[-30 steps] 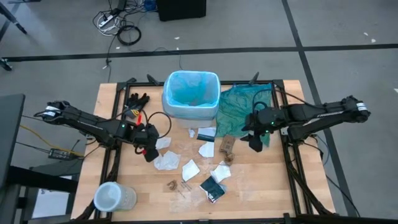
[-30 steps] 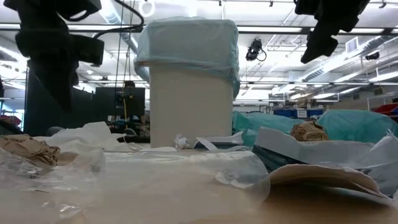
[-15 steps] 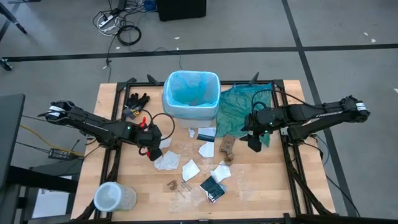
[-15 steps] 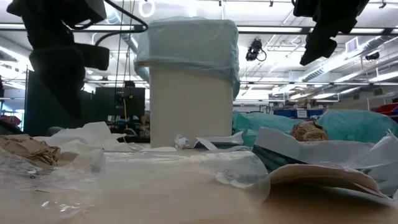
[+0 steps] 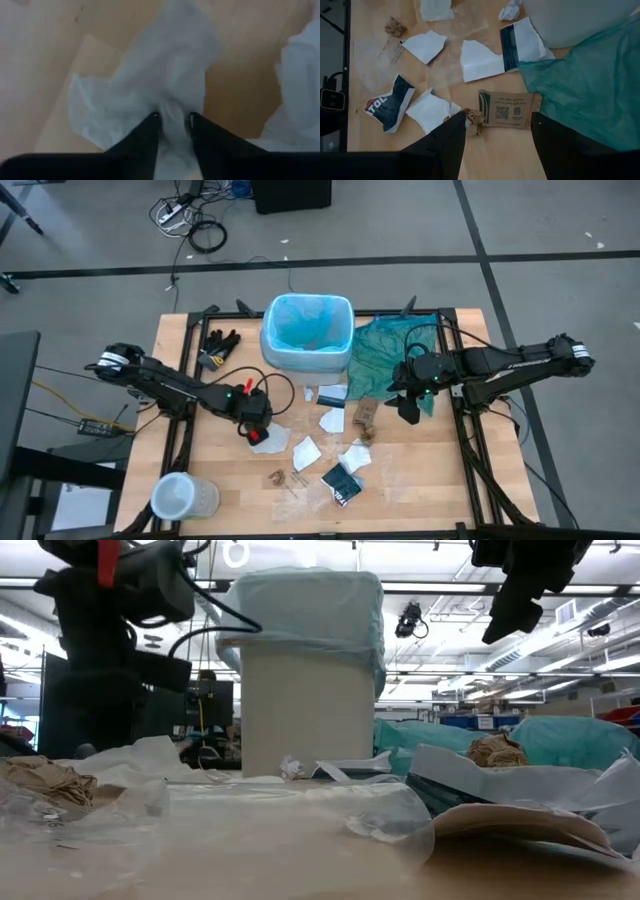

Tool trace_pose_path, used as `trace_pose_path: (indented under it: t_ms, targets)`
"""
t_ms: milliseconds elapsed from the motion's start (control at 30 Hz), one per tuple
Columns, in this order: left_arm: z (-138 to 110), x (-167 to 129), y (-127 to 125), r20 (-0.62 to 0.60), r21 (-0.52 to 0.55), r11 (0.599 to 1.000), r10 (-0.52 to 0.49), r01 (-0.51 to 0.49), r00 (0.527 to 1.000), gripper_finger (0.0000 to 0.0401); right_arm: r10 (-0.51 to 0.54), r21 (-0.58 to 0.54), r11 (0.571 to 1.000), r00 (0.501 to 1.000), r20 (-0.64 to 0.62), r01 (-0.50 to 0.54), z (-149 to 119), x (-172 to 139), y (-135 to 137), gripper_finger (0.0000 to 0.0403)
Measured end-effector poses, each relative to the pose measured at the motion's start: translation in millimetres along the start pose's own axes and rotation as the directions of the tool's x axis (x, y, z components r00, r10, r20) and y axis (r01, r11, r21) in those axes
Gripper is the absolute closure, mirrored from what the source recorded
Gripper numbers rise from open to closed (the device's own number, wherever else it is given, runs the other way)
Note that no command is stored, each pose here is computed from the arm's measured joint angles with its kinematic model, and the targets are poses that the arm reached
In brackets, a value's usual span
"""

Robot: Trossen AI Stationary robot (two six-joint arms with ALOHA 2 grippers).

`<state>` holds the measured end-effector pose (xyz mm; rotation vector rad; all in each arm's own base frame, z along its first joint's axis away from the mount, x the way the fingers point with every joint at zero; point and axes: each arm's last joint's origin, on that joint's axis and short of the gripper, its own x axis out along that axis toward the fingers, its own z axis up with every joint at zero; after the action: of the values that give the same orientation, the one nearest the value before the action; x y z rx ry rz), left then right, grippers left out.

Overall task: Place trash/remove bag and relplace
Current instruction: Put the white napkin into the trash bin

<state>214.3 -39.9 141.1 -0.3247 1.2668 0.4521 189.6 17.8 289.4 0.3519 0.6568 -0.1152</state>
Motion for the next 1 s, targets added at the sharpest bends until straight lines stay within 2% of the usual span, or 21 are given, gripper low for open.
trace_pose_path:
  t_ms: [67,133,267,467,633,867,933,1000]
  targets:
    - [0,1,-1,-0.007,-0.015,1.0,-0.016,0.016,1.0,0.0359,0.0,0.0,1.0,1.0,-0.001,0.0,0,0,0,0.0198]
    - [0,-1,-2,-0.017,-0.049,0.998,-0.035,0.034,0.999,0.0387,-0.002,0.0,1.0,1.0,0.0,0.002,0,0,0,0.0206]
    - [6,-15,-4,-0.008,-0.102,0.992,-0.073,0.071,0.997,0.0396,-0.027,0.0,1.0,1.0,0.013,0.027,0,0,-1,0.0227]
    - [33,-60,-13,0.144,-0.134,0.983,-0.109,0.128,0.984,0.0398,-0.032,-0.007,0.999,0.999,0.015,0.032,0,0,-1,0.0252]
    - [60,-109,-23,0.269,-0.114,0.968,-0.187,0.224,0.945,0.0399,-0.034,-0.012,0.999,0.999,0.016,0.034,1,0,-1,0.0265]
    - [93,-200,-29,0.44,0.037,0.942,-0.315,0.334,0.841,0.04,-0.037,-0.013,0.999,0.999,0.01,0.037,0,2,-1,0.027]
    - [100,-227,-26,0.518,0.078,0.943,-0.316,0.323,0.795,0.04,-0.038,-0.014,0.999,0.999,0.009,0.038,0,2,-1,0.027]
    - [107,-250,-19,0.623,0.093,0.965,-0.25,0.247,0.741,0.04,-0.037,-0.014,0.999,0.999,0.01,0.037,0,2,-1,0.0271]
